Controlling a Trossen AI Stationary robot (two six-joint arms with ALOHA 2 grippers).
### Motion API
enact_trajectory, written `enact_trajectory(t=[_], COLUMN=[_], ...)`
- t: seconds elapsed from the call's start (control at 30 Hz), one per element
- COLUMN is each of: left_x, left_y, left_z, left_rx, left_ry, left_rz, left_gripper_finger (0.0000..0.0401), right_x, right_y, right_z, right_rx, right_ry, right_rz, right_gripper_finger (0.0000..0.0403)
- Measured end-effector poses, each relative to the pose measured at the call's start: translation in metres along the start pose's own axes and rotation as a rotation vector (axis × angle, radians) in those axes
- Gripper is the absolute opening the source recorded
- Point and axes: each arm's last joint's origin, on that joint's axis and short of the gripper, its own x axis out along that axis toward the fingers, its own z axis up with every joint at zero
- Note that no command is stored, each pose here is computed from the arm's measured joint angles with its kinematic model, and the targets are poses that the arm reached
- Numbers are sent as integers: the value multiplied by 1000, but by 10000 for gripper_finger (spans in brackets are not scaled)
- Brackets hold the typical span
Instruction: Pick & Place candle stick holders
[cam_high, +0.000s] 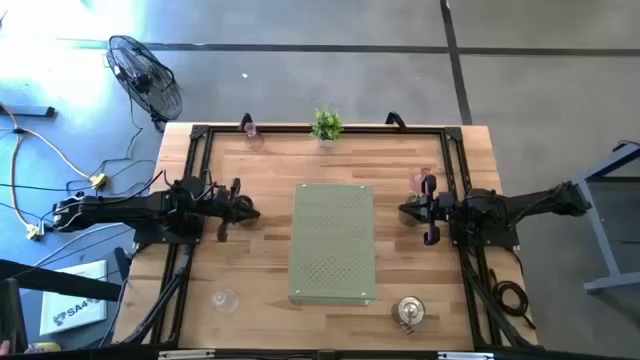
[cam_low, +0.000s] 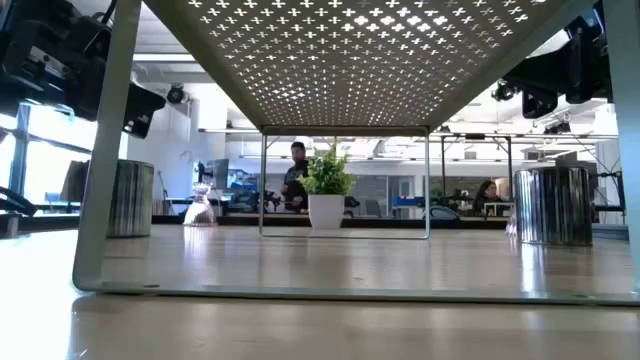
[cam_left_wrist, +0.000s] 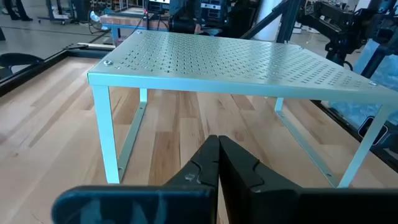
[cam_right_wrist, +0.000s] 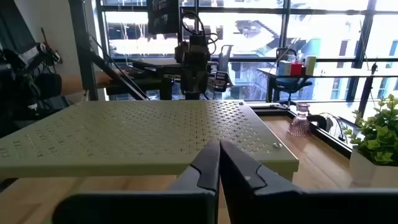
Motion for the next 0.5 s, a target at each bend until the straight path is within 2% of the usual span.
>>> enact_trajectory(t=[0.5], left_x=[0], left_y=[0], left_z=[0], left_rx=[0], left_ry=[0], left_rz=[0], left_gripper_finger=[0], right_x=[0], right_y=[0], right_z=[0], right_rx=[0], right_ry=[0], right_rz=[0], right_gripper_finger=[3])
